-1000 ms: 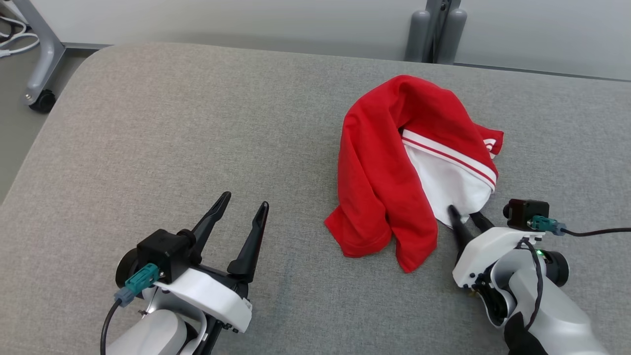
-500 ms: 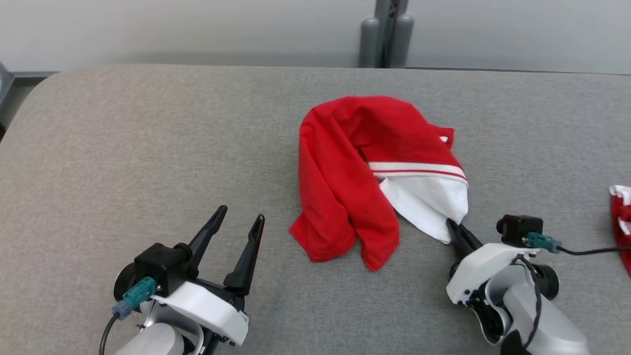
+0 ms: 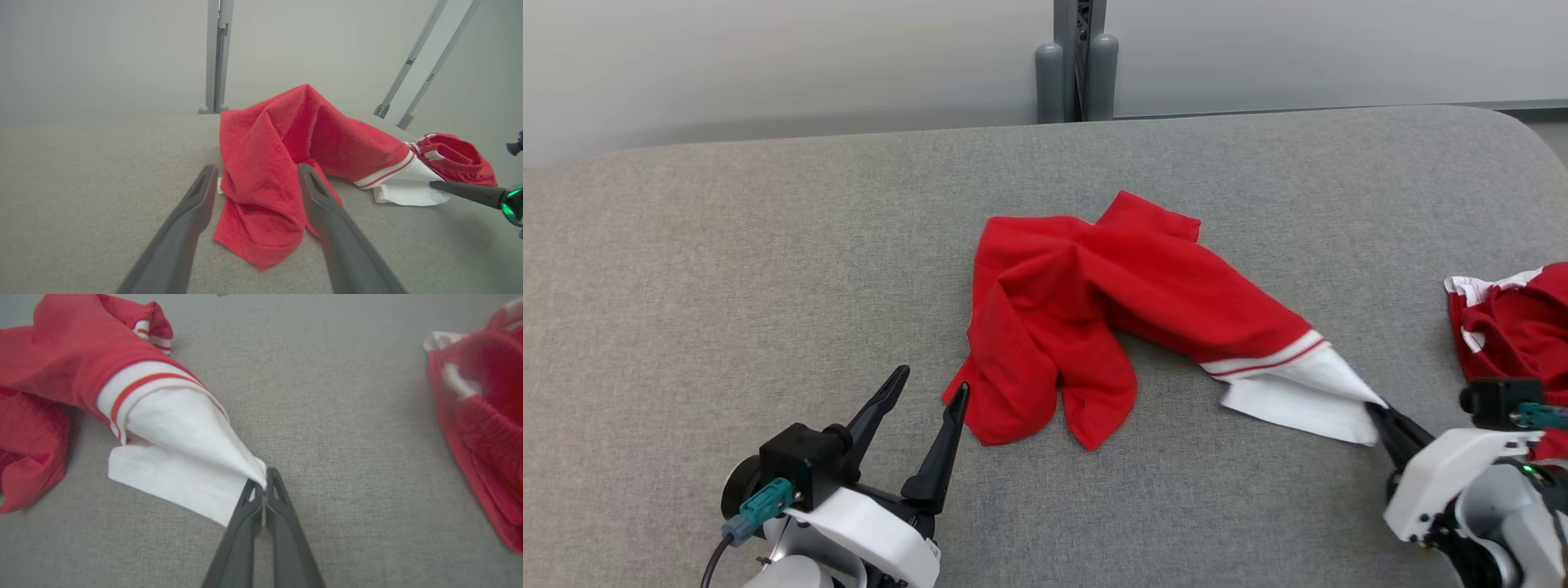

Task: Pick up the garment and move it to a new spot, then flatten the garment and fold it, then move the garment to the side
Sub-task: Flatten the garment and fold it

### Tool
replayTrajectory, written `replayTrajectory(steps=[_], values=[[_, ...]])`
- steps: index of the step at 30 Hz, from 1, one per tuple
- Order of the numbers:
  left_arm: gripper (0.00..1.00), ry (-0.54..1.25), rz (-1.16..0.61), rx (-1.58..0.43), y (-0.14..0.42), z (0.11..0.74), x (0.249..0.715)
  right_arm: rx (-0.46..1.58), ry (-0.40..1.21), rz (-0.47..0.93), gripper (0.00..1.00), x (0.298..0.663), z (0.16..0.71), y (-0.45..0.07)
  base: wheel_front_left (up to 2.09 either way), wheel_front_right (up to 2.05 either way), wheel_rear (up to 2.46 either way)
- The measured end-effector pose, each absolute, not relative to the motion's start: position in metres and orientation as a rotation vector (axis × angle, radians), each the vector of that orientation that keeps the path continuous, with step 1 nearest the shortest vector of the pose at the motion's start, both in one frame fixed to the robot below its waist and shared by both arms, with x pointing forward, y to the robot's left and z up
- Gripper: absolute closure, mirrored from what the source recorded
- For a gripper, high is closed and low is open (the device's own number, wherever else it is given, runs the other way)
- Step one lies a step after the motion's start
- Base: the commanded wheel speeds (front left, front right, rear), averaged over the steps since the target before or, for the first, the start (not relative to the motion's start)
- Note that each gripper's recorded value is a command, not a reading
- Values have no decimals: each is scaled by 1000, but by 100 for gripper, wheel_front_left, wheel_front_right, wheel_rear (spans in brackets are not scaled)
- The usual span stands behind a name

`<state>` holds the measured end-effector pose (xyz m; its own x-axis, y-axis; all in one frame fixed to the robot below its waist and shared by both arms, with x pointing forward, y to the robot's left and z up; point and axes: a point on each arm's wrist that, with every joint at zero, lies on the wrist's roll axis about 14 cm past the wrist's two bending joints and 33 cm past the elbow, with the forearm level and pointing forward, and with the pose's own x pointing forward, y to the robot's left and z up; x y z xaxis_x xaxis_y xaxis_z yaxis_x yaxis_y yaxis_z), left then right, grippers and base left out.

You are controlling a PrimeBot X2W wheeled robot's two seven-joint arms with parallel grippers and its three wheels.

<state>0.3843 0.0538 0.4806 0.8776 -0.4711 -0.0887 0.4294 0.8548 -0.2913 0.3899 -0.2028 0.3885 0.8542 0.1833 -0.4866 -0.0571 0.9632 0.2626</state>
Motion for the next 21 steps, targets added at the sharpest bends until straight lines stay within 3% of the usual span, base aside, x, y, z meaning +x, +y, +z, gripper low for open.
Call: replayTrajectory(steps=[7, 8, 9, 10, 11, 21], values=[[0, 197, -511, -272, 44, 472, 379, 223, 562, 116, 100, 378, 391, -214, 0, 0, 0], [0, 201, -519, -275, 41, 471, 377, 215, 559, 117, 89, 377, 392, -214, 0, 0, 0], [0, 206, -527, -277, 38, 470, 375, 214, 555, 117, 65, 376, 393, -213, 0, 0, 0], [0, 212, -537, -280, 35, 469, 374, 217, 553, 116, 11, 376, 394, -213, 0, 0, 0], [0, 223, -544, -280, 32, 467, 372, 217, 546, 115, 0, 375, 396, -212, 0, 0, 0], [0, 325, -581, -284, 10, 441, 358, 215, 396, 18, 0, 366, 435, -244, 0, 0, 0]])
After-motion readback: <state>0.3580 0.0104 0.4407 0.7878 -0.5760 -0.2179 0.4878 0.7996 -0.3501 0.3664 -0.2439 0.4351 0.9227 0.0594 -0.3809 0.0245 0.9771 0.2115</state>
